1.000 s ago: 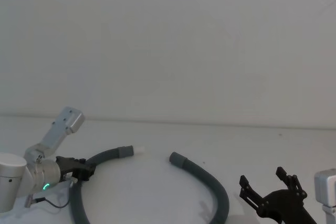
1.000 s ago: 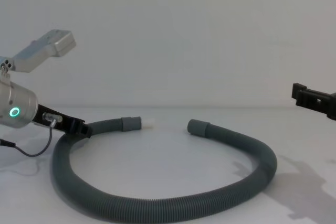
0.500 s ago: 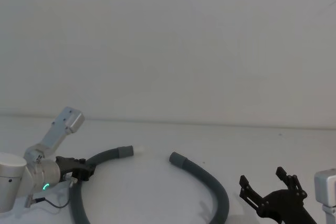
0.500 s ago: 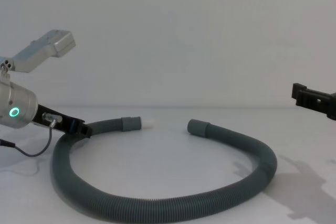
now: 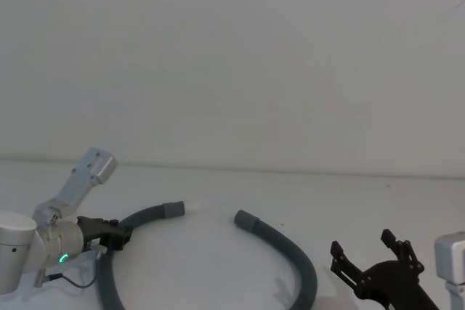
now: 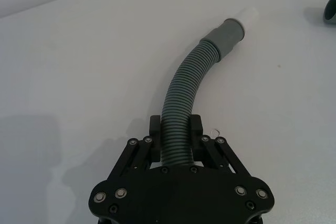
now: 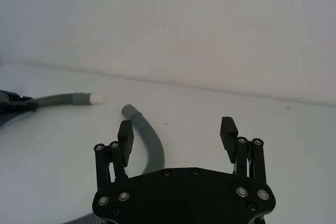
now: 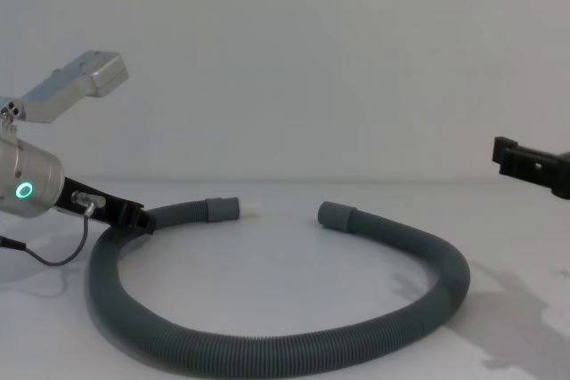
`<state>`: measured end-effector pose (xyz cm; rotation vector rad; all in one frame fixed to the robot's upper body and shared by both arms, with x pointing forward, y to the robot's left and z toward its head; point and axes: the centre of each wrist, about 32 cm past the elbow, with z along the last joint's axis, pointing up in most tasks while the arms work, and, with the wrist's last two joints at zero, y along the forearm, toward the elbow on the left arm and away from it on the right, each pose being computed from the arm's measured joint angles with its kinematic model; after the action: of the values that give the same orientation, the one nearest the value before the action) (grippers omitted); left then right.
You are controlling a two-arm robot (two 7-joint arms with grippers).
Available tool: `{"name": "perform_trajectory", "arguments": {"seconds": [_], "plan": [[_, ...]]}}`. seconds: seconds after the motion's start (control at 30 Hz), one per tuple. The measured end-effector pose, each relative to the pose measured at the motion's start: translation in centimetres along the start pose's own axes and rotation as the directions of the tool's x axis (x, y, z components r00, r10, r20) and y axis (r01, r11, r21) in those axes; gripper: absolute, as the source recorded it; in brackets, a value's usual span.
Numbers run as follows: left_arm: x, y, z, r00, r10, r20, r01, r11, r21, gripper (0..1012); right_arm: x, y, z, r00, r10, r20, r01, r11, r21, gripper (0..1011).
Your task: Use both hands to pick up one end of the pipe from the table, align the ends, and insert them.
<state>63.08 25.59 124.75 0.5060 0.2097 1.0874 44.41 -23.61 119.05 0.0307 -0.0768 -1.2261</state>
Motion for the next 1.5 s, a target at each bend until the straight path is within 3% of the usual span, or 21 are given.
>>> {"name": "perform_trajectory", "arguments": {"seconds": [0.47,0.73,1.03,1.5], "plan": [[0.00,0.00,0.00,1.0000,0.000,0.000,0.000,1.0000,0.000,288,-0.7,2.1,2.4,0.998,0.065,0.022,-0.066,0.997,0.027,1007],[0.00,0.00,0.00,1.0000,0.000,0.000,0.000,1.0000,0.000,288,-1.4,3.9,3.9,0.993,0.106,0.044,-0.106,0.994,0.004,1007],[0.00,0.00,0.00,1.0000,0.000,0.000,0.000,1.0000,0.000,288,-2.1,6.6,5.1,0.987,0.148,0.066,-0.142,0.987,-0.079,1007],[0.00,0.00,0.01,1.0000,0.000,0.000,0.000,1.0000,0.000,288,-2.8,10.7,5.1,0.984,0.156,0.083,-0.133,0.965,-0.228,1006]]}}
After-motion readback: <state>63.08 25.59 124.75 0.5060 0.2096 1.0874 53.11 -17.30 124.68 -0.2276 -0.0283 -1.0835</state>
